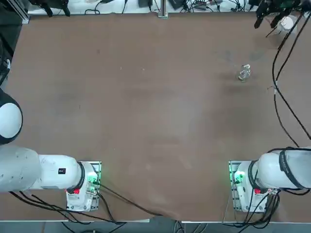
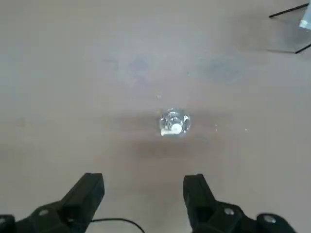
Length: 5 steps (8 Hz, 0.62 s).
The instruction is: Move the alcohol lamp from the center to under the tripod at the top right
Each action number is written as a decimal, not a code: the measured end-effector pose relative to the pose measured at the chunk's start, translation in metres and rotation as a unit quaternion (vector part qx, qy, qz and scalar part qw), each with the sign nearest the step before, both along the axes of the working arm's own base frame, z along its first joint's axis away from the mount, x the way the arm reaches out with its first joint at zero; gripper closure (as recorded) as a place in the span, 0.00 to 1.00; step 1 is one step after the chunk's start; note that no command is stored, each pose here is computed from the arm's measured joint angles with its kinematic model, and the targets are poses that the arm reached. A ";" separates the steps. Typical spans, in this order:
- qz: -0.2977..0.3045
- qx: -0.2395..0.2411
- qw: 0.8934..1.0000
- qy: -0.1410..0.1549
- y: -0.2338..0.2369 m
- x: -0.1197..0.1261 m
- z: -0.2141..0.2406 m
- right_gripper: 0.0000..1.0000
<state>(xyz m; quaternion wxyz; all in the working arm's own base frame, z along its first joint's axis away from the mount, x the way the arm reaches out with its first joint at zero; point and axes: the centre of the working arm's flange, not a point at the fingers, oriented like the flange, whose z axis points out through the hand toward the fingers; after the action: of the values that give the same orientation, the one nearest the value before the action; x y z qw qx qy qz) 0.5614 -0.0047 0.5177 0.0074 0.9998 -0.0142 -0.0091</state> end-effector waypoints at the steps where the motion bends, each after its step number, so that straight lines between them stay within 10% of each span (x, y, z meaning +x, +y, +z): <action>1: -0.001 0.000 1.000 -0.007 -0.002 -0.001 -0.030 0.00; 5: -0.005 0.002 0.999 -0.035 -0.007 -0.025 -0.150 0.01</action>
<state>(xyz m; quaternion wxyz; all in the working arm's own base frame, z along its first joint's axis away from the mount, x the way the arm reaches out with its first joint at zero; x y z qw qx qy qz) 0.5366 -0.0118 0.3675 0.0052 0.9995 -0.0193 0.0255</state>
